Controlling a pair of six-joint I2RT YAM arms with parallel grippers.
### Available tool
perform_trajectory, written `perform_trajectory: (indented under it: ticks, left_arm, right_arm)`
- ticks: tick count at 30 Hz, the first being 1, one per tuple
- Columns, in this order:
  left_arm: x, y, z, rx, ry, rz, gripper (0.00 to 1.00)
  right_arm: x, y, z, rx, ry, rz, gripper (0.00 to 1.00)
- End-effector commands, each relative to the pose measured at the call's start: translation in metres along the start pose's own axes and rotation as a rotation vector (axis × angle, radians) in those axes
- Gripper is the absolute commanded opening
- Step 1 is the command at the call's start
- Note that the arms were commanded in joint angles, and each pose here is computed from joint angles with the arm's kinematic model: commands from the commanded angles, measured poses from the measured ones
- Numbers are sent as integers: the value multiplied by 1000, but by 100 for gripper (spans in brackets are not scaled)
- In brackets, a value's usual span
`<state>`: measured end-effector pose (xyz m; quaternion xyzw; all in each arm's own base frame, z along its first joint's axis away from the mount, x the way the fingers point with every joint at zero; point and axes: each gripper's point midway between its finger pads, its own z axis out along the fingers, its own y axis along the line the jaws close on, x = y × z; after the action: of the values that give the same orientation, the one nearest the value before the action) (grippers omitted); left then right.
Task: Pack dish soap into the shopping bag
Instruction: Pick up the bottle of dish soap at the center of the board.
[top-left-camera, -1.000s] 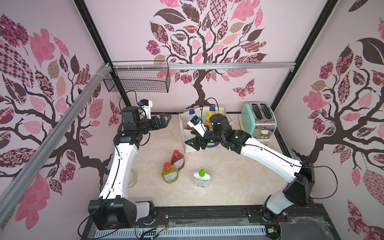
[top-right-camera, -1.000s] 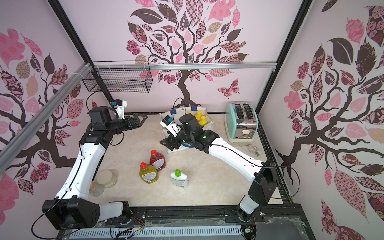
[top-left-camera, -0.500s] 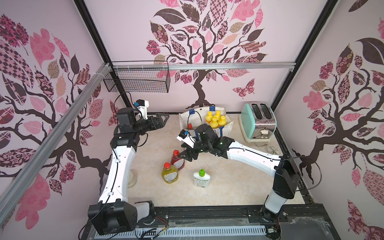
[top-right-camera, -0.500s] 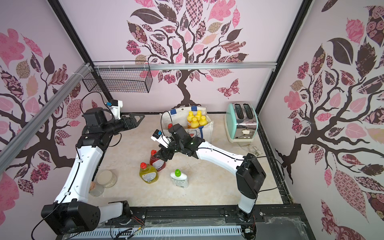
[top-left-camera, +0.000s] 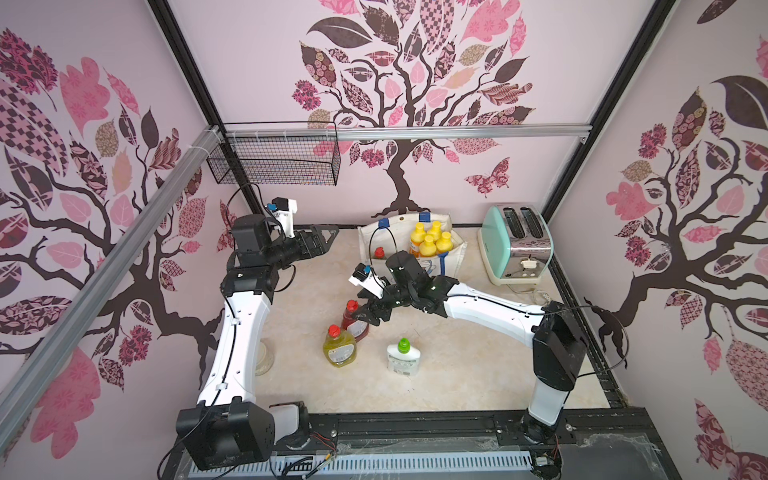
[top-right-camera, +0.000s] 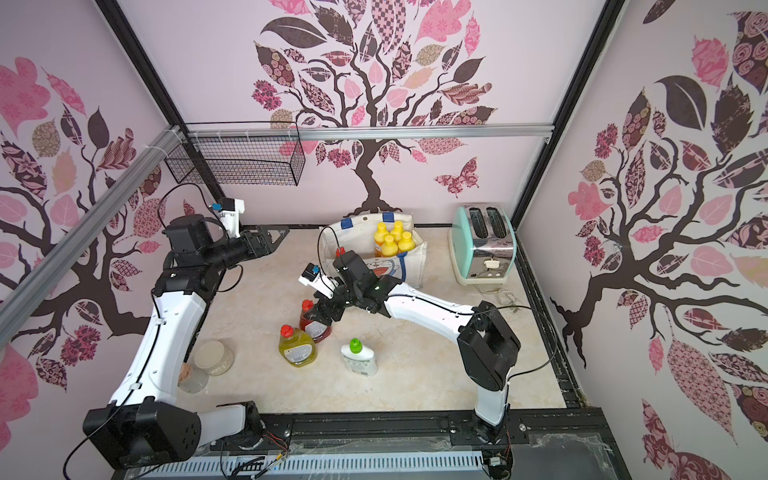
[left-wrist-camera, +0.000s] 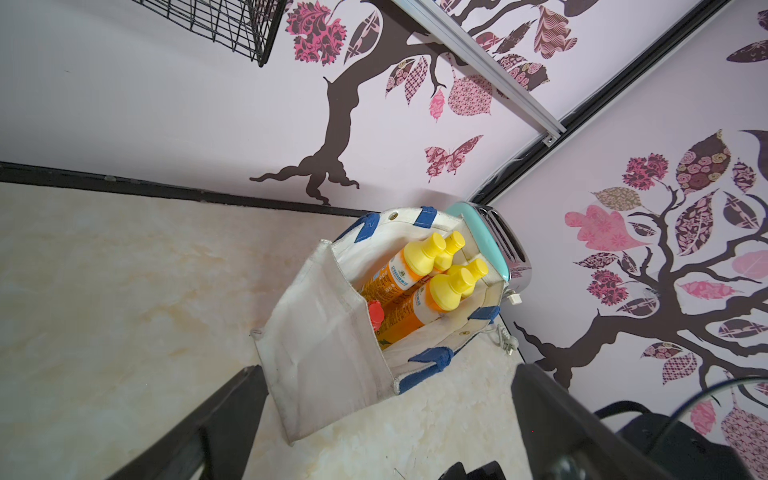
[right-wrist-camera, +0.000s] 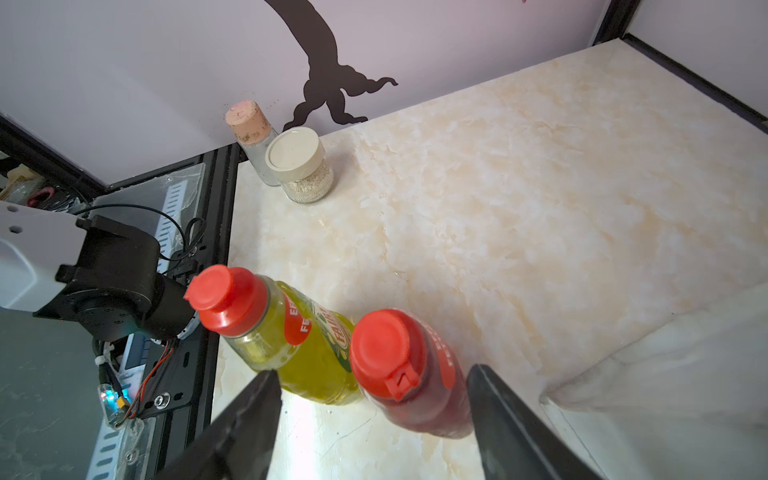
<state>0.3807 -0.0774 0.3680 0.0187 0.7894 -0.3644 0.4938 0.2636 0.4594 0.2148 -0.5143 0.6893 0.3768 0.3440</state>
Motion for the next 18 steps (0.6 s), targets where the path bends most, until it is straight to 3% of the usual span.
perform_trajectory:
  ticks: [1,18]
  left_arm:
    - [-1,-4,1,43,-6,-2,98]
    - [-2,-12,-2,68,-9,4,98]
  right_arm:
    - [-18,5,2,-25,-45,-16,75]
    - [-22,16,23,-72,-48,-15,70]
